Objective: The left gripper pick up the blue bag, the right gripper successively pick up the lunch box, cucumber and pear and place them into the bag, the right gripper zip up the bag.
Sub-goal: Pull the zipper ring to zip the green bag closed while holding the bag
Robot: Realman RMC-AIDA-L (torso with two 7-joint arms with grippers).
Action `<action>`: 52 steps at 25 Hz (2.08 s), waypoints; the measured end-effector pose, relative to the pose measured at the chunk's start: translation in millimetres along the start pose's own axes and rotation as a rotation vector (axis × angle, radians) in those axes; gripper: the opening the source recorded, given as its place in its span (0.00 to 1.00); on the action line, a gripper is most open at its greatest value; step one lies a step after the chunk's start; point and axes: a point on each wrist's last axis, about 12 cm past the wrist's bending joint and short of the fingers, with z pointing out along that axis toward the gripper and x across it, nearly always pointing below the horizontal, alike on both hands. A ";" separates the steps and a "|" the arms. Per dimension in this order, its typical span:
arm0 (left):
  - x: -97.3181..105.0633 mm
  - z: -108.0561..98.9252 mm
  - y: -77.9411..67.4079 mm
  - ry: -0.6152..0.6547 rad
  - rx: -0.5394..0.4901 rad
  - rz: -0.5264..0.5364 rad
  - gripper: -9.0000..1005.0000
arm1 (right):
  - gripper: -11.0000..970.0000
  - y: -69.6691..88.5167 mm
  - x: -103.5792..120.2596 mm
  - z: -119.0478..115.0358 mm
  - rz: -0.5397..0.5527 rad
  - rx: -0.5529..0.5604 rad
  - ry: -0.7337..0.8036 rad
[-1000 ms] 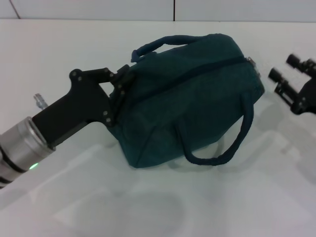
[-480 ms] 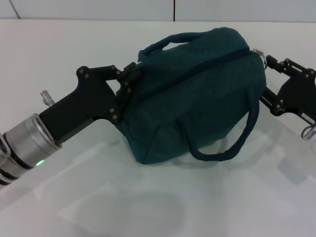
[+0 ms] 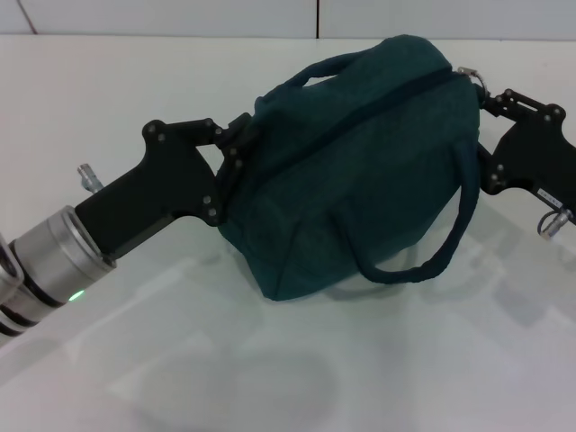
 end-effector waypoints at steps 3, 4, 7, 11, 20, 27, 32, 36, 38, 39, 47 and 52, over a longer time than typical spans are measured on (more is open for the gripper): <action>-0.1 1.5 -0.2 -0.003 0.002 0.000 0.06 | 0.38 0.1 -0.9 1.2 -0.002 -0.001 -0.005; -0.1 1.6 -0.4 -0.003 0.002 0.000 0.06 | 0.37 0.2 -0.9 1.4 -0.001 -0.001 -0.005; 0.0 2.1 -0.8 -0.004 0.002 -0.001 0.06 | 0.32 -0.2 -1.2 1.5 0.000 0.003 -0.007; 0.0 2.6 -1.3 -0.005 0.002 -0.002 0.06 | 0.26 -3.3 -3.0 -0.5 0.004 0.030 -0.025; 0.2 3.2 -2.3 -0.007 0.002 -0.004 0.06 | 0.22 -5.2 -4.1 -7.7 -0.012 0.062 -0.046; 0.3 4.0 -3.2 -0.008 0.002 -0.006 0.06 | 0.21 -5.2 -0.6 -15.1 -0.015 0.084 -0.032; 0.3 3.9 -3.3 -0.008 0.002 -0.006 0.06 | 0.21 -8.2 3.1 -25.6 -0.004 0.130 -0.016; 0.3 3.9 -3.2 -0.008 0.002 -0.004 0.06 | 0.20 -10.2 4.3 -28.3 0.007 0.153 -0.012; 0.3 3.8 -3.2 -0.008 0.003 -0.003 0.06 | 0.20 -11.7 5.3 -28.2 0.012 0.168 -0.004; 0.4 3.9 -3.2 -0.008 0.004 -0.003 0.06 | 0.20 -12.9 6.4 -27.3 0.016 0.177 0.005; 0.4 4.3 -3.5 -0.007 0.009 -0.003 0.06 | 0.19 -9.5 9.4 -6.0 0.021 0.118 0.057; 0.4 4.5 -3.7 -0.008 0.009 -0.003 0.06 | 0.19 1.5 7.5 1.6 0.029 0.040 0.048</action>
